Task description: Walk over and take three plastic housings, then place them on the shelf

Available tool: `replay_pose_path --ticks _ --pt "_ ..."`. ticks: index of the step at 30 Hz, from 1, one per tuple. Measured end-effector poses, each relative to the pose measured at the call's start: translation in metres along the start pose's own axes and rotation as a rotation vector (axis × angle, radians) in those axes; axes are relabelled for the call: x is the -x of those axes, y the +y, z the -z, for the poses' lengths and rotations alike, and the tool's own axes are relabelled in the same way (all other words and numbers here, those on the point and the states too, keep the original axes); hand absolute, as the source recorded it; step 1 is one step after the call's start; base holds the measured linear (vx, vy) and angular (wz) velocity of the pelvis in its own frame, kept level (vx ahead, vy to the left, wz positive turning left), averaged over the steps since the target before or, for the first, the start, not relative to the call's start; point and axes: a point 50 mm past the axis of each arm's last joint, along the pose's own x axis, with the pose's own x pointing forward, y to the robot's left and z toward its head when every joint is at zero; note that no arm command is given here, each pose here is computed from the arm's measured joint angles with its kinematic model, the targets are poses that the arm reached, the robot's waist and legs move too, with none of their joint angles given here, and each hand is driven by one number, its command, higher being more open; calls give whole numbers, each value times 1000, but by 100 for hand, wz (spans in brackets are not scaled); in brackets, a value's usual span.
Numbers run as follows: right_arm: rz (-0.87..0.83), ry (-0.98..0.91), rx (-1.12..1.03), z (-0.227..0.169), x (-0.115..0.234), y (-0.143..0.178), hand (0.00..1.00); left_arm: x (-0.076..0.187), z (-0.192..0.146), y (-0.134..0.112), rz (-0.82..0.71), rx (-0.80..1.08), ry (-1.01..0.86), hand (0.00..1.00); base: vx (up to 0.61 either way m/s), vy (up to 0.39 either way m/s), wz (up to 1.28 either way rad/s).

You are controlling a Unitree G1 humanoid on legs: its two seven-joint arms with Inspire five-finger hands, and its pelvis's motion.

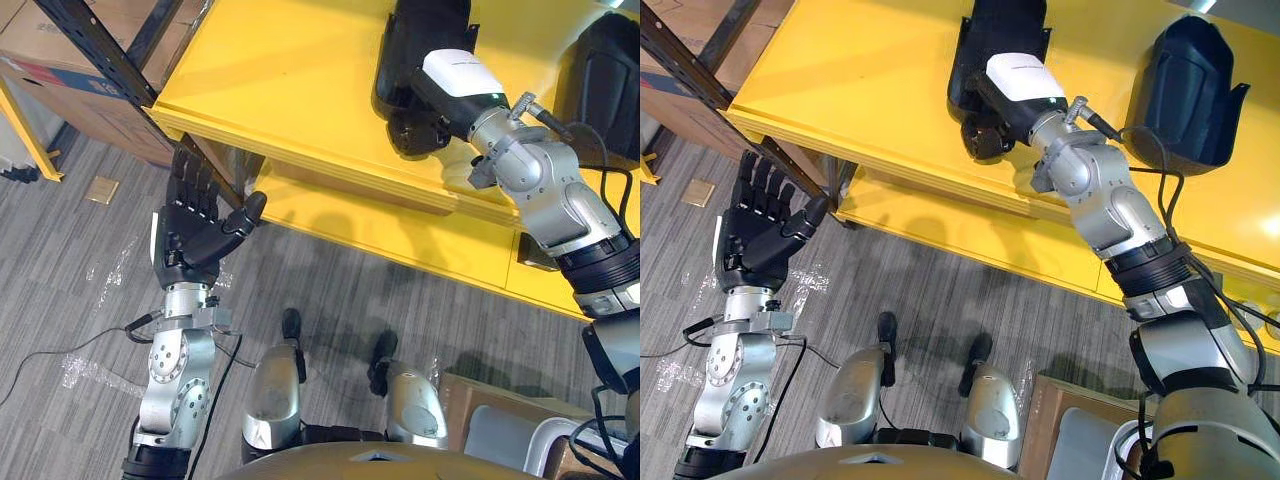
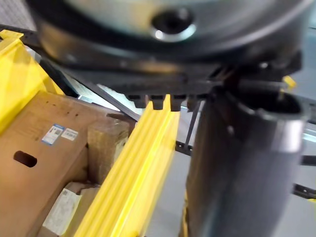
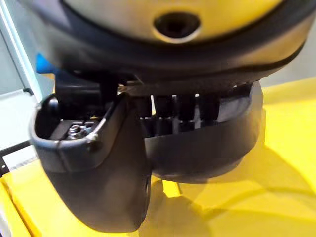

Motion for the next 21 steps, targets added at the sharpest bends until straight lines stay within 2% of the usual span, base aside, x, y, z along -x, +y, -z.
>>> replay_pose_path --ticks 14,21 --pt "45 6 -48 -1 -9 9 0 -2 0 -1 -25 5 -4 100 -4 1 -3" --pt "67 25 -36 2 -16 2 0 -2 1 -3 -29 11 -4 100 0 0 0"
